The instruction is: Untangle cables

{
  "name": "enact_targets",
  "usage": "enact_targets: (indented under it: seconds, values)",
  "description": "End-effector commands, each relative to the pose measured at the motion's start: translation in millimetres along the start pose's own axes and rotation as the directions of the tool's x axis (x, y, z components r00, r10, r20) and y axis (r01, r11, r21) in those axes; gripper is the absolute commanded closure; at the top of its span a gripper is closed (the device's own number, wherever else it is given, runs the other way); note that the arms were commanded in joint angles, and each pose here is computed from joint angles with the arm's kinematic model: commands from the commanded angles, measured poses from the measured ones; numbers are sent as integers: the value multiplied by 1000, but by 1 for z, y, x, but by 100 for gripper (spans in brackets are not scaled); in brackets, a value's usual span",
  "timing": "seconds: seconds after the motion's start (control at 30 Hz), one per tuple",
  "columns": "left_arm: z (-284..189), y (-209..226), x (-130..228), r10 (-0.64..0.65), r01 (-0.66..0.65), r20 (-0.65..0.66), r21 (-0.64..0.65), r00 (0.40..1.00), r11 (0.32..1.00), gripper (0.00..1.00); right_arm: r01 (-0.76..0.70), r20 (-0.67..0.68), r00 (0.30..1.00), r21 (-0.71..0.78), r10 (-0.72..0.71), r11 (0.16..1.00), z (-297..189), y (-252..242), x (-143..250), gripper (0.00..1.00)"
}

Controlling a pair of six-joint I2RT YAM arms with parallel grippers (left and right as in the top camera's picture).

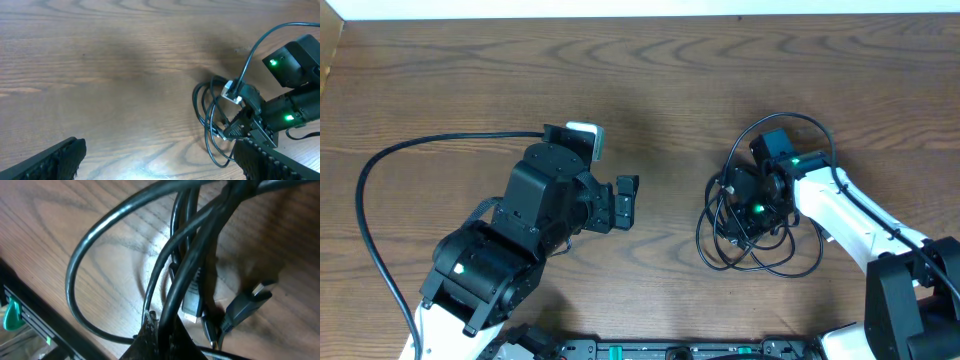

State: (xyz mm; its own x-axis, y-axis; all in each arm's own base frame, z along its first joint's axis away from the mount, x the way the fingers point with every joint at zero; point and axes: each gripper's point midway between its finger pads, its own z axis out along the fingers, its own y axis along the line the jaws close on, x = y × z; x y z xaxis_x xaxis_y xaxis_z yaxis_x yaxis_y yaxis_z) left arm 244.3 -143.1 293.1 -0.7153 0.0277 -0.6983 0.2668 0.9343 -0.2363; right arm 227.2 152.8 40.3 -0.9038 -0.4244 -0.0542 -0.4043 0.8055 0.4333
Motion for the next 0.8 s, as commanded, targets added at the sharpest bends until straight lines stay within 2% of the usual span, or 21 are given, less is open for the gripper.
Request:
enact_targets:
  seconds: [0.0, 0.13, 0.23, 0.33, 0.5, 0.77]
  values:
    - [-4, 2, -7, -5, 5, 18, -11, 1000, 1000, 1, 19, 44, 999, 3, -19, 1000, -18, 11, -5, 99]
    - [-4, 2, -6, -5, 5, 15, -12, 1000, 1000, 1, 74, 158, 984, 24, -77, 997, -62, 30, -19, 99]
    - [-4, 2, -6, -5, 5, 15, -12, 1000, 1000, 1, 136, 291, 945, 57, -147, 989, -109, 51, -33, 99]
    - [-4, 2, -6, -5, 5, 15, -12, 1000, 1000, 1, 210, 455, 858, 113, -238, 971, -168, 79, -47, 99]
    - [-4, 2, -6, -5, 6, 15, -12, 1000, 1000, 1, 262, 671, 664, 206, -331, 943, -265, 123, -56, 99]
    - [-4, 2, -6, -5, 5, 15, -12, 1000, 1000, 1, 287, 837, 392, 283, -382, 915, -373, 175, -56, 99]
